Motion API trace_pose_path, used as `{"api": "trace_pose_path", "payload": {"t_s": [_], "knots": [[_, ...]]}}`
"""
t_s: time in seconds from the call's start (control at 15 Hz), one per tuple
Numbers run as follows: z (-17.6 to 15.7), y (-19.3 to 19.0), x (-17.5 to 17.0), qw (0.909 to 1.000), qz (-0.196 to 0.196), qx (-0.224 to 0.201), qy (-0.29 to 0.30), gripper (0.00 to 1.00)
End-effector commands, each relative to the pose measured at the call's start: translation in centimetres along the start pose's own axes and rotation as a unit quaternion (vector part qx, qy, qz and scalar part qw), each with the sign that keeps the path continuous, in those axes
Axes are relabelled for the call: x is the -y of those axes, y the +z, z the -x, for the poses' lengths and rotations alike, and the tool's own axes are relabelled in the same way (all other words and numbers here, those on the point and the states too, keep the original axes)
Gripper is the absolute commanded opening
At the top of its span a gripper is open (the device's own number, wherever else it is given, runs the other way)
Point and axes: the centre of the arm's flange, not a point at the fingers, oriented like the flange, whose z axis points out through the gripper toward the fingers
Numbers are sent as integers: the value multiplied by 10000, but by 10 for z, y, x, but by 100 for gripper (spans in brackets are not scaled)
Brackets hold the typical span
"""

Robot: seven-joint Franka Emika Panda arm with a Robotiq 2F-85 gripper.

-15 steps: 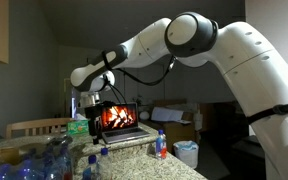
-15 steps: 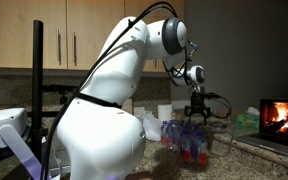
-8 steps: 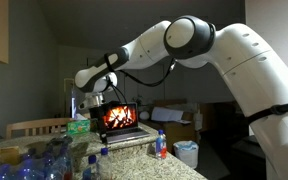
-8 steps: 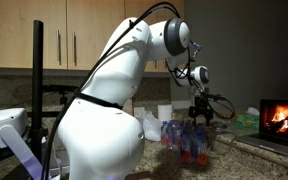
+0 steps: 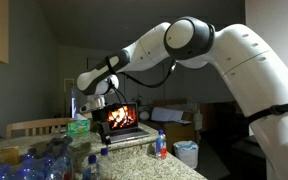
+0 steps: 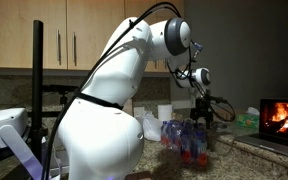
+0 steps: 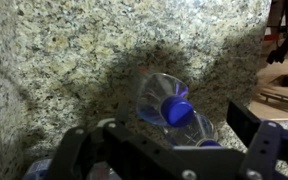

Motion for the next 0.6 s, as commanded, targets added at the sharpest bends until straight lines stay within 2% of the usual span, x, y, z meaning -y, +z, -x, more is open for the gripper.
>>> {"api": "trace_pose_path", "payload": {"t_s": [0.0, 0.53], "knots": [[2, 7, 9, 9998, -68, -38, -187, 100], [-6, 22, 9, 9997, -169, -51, -139, 100]]}}
